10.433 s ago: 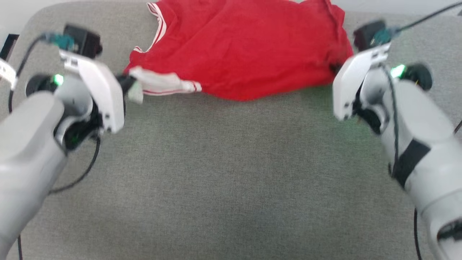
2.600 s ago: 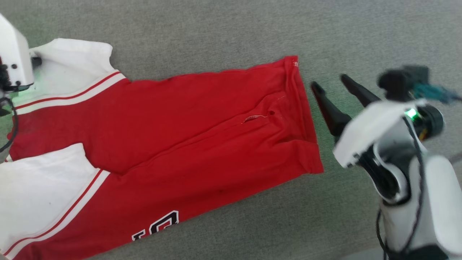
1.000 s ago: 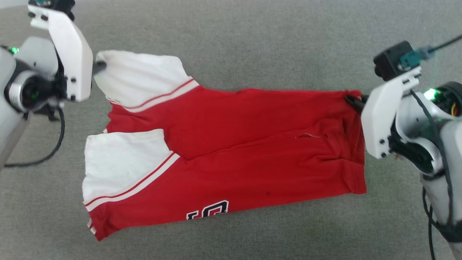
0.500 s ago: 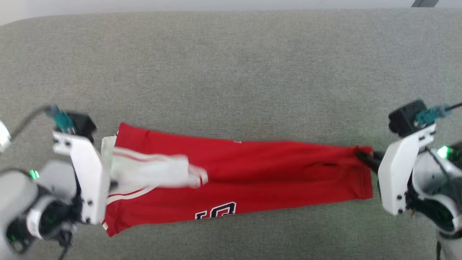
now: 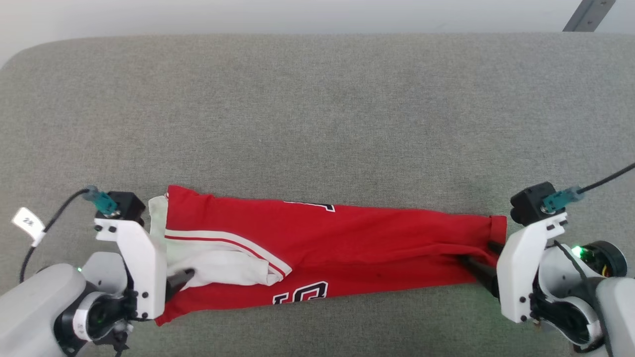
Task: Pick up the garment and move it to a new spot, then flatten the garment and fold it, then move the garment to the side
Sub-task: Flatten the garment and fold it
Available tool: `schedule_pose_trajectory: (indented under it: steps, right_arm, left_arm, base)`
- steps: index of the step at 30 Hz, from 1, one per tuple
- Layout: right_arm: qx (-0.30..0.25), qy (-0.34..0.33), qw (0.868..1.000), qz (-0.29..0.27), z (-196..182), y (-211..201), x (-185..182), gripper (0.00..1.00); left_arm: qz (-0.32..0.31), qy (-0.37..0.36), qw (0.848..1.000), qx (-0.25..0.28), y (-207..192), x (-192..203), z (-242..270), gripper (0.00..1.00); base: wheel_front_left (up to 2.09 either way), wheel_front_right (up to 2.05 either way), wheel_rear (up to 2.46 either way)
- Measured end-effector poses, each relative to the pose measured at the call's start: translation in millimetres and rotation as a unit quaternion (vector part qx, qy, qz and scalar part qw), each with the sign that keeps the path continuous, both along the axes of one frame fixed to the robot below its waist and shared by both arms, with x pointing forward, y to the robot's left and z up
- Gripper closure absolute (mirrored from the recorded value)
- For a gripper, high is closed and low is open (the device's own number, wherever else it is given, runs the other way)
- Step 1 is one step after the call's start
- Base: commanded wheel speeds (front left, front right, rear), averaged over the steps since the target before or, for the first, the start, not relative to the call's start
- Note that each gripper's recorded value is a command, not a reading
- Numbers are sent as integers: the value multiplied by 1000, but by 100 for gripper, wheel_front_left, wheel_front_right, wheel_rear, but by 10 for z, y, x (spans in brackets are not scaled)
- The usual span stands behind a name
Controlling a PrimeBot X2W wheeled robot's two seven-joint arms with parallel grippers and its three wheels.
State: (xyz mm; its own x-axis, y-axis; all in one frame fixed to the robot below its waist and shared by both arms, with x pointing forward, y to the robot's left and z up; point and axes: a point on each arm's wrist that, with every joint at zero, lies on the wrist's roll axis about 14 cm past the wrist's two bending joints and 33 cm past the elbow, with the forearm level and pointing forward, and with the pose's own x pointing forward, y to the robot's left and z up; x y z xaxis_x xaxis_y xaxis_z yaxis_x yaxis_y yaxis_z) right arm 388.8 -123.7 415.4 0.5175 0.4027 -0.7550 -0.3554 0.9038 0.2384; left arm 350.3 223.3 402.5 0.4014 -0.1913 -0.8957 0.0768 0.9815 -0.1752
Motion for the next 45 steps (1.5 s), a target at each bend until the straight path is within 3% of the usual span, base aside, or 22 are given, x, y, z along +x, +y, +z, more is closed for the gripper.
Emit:
schedule_pose_trajectory:
  steps: [12, 27, 28, 29, 30, 33, 37, 45]
  right_arm:
    - [10, 16, 999, -42, 64, -228, 65, 0]
    - [27, 115, 993, 5, -441, 195, 136, 0]
    - [33, 120, 992, 10, -453, 243, 134, 13]
    - [34, 124, 992, 17, -458, 277, 136, 76]
    - [33, 123, 992, 24, -456, 296, 145, 100]
    - [47, 123, 991, 26, -434, 344, 180, 100]
    - [66, 117, 991, 21, -361, 342, 215, 100]
    - [62, 88, 994, -22, -125, -66, 329, 100]
  left_arm:
    - [23, -167, 985, -22, 80, 271, 341, 0]
    - [118, -347, 930, -16, 436, 230, 524, 0]
    - [127, -354, 926, -14, 467, 218, 528, 0]
    - [134, -359, 923, -15, 483, 205, 528, 0]
    - [140, -363, 921, -15, 500, 188, 525, 0]
    - [155, -373, 915, -6, 580, 145, 516, 0]
    - [194, -416, 888, -6, 715, 166, 670, 0]
    - [223, -438, 871, -20, 701, -74, 587, 0]
  base:
    - [0, 0, 0]
    - [0, 0, 0]
    - [0, 0, 0]
    - [0, 0, 0]
    - [0, 0, 0]
    - [0, 0, 0]
    - [0, 0, 0]
    - [0, 0, 0]
